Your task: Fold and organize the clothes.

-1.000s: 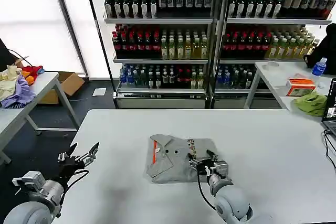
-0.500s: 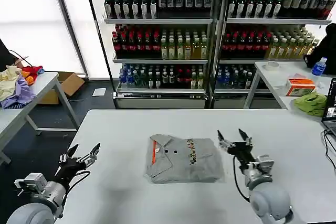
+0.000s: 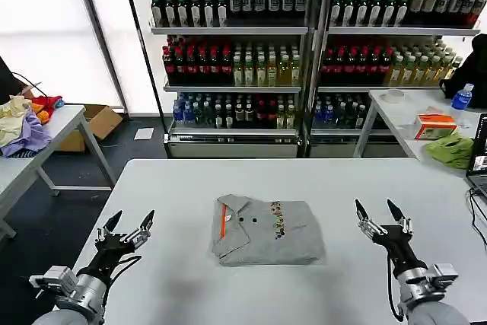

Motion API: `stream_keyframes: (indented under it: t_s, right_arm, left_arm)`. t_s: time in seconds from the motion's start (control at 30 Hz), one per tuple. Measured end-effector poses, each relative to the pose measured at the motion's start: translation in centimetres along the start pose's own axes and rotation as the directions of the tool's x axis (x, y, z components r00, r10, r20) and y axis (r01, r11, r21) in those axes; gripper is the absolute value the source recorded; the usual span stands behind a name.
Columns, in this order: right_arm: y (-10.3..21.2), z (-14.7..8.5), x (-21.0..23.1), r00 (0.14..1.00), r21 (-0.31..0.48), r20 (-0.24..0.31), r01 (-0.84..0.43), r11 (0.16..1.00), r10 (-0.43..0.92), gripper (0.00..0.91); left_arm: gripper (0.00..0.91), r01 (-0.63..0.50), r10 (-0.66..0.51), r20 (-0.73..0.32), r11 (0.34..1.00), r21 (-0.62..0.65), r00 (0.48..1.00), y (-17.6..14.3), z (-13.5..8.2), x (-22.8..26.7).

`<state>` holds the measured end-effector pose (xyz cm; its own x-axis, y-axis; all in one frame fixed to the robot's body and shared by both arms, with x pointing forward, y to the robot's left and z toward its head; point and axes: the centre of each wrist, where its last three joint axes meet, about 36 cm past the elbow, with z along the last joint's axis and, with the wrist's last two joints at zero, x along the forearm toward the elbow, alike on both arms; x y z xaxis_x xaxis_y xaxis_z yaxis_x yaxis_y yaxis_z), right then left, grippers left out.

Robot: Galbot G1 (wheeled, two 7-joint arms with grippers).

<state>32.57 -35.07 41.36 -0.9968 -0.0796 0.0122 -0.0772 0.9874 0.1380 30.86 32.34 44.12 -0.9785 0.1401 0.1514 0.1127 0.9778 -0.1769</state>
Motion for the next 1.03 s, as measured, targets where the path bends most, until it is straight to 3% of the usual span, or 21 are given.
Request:
stream_keyframes:
  t_s: [0.47, 0.77, 1.03]
  right_arm:
    - [0.4, 2.8, 5.3, 1.0, -0.043, -0.022, -0.02, 0.999, 0.02, 0.907]
    - [1.2, 3.3, 6.9, 0.999, -0.041, -0.037, -0.019, 0.999, 0.017, 0.907]
    - [1.8, 3.8, 8.0, 0.998, -0.031, -0.055, -0.01, 0.999, 0.008, 0.907]
  left_arm:
    - [0.907, -0.025, 0.037, 0.125, 0.995, -0.1, 0.991, -2.0, 4.0, 1.2]
    - [0.907, -0.037, 0.087, 0.206, 0.971, -0.234, 0.975, -2.0, 5.0, 2.4]
    - [0.907, -0.01, 0.071, 0.202, 0.957, -0.291, 0.977, -1.8, 5.9, 3.7]
